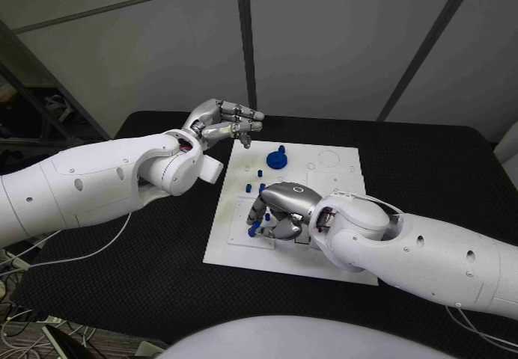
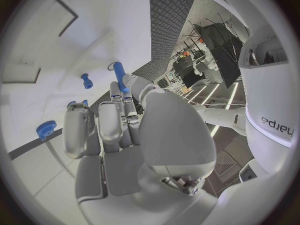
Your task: Assemble the parts on the task board
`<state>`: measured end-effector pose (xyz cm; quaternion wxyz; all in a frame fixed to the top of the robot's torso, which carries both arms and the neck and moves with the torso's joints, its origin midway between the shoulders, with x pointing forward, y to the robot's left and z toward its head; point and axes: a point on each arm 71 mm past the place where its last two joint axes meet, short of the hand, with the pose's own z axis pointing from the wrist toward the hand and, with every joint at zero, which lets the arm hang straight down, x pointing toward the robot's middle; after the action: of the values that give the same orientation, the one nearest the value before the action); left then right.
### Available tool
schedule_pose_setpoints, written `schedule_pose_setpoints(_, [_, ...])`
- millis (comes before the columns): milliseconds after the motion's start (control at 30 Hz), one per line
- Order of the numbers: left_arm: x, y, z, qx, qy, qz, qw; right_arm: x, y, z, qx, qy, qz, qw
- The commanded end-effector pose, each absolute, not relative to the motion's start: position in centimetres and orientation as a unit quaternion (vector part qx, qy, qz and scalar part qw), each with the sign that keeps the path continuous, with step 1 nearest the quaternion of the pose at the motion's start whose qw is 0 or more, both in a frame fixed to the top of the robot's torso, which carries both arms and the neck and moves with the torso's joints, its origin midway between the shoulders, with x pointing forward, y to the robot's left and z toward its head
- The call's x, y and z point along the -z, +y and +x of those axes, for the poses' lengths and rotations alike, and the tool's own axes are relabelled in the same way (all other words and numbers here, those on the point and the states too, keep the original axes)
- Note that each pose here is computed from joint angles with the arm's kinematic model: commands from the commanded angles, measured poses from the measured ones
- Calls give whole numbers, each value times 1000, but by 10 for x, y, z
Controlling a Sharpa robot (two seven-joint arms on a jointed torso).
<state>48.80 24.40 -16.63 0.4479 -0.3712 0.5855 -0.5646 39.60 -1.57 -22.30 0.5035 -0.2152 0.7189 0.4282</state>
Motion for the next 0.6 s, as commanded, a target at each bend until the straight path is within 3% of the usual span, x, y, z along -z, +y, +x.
schedule_pose_setpoints(33, [165, 243, 488, 571, 583, -368, 446, 225, -16, 397, -416, 725, -225, 501])
schedule_pose_setpoints(600, [165, 242, 488, 572, 583, -368, 445, 226, -15, 402, -399, 721, -227, 519])
